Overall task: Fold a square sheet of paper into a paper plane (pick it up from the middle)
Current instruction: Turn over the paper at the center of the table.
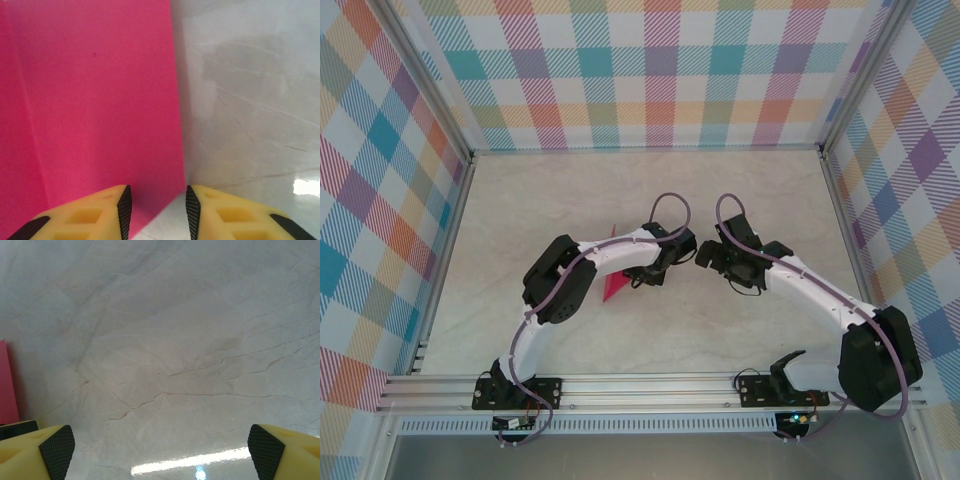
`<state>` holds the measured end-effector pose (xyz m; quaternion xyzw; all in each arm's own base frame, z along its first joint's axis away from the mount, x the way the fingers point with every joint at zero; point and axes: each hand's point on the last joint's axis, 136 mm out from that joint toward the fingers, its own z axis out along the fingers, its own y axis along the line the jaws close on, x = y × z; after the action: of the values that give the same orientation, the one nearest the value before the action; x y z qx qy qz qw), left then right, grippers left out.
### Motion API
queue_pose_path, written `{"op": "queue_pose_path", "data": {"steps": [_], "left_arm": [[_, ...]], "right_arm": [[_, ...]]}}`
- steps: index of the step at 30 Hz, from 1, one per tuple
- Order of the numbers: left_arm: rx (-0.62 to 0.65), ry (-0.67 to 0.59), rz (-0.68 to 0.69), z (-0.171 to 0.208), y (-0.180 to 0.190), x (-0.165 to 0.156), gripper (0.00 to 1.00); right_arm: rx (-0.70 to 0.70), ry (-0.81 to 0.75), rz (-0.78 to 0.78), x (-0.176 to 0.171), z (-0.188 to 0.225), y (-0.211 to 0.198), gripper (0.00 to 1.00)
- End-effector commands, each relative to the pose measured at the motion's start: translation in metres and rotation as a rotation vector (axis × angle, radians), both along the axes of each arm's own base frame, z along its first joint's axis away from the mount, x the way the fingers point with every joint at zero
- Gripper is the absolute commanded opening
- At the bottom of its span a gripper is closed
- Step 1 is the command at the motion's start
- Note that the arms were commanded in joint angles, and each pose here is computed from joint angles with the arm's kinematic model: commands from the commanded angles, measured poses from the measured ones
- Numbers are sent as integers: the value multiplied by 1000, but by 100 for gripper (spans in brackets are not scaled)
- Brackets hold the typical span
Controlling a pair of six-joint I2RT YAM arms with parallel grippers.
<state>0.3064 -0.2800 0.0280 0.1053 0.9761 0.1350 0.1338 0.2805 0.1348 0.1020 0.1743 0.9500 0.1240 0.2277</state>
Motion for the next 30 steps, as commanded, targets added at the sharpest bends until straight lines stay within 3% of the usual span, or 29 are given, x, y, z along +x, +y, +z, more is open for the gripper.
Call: {"op": "queue_pose_path", "data": {"steps": [1,6,10,15,22,26,30], "left_arm": [[-254,-58,-30,61,-36,-1,41],[-471,-127,-24,115,-37,-1,47],[-594,-165,68,129,-6,3,52],[-665,-170,233,114,51,8,57],[-716,-146,461,73,114,4,60],[-720,-139,528,58,132,-2,61],[-718,-128,548,51,138,-5,62]], "right_arm": [[23,6,-3,-6,2,-2,96],[85,-3,76,-4,3,15,100],[221,20,215,-3,2,52,100],[412,82,357,-11,-2,101,100],[527,163,492,-33,-5,168,97],[565,222,521,-46,-13,196,89],[582,256,520,-53,-24,212,73]]}}
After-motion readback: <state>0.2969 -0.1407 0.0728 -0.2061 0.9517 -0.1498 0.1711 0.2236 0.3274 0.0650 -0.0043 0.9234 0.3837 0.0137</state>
